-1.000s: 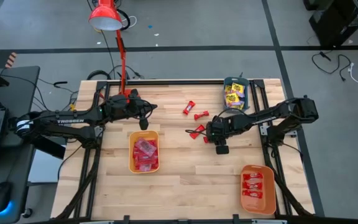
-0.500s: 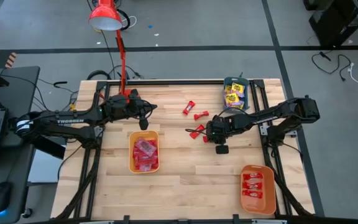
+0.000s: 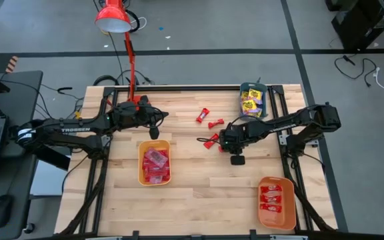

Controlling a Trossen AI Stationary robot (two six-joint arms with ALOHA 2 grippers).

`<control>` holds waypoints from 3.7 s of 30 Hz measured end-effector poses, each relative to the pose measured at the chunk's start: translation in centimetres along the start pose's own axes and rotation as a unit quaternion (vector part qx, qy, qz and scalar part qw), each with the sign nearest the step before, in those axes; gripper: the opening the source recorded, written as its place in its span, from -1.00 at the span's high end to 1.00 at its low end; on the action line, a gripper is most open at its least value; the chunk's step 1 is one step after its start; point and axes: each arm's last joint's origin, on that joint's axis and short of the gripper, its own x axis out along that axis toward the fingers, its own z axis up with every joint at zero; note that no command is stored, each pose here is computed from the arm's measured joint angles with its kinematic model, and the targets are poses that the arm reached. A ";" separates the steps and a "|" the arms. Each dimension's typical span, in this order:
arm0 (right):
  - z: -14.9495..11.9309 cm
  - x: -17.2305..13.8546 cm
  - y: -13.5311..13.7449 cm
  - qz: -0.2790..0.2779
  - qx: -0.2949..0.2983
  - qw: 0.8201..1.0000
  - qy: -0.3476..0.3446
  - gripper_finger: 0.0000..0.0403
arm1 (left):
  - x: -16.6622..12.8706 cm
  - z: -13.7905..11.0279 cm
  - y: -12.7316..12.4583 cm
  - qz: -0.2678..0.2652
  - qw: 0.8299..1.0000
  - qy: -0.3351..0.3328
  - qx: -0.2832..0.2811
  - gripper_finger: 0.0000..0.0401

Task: Sort candy
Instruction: Put the red chocolate bar into the orange bin

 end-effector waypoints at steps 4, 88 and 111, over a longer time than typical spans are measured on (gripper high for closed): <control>0.1 -0.2 0.0 0.008 0.013 1.000 0.004 0.80 | 0.0 0.0 0.0 0.000 1.000 0.001 0.000 0.99; -5.8 1.2 0.4 -0.038 0.452 0.882 -0.125 1.00 | 0.0 -0.1 0.0 -0.002 1.000 0.003 -0.004 0.99; -5.6 -0.6 1.7 -0.046 0.254 0.952 -0.166 0.99 | 0.6 0.5 -2.1 -0.145 0.989 -0.043 -0.005 0.99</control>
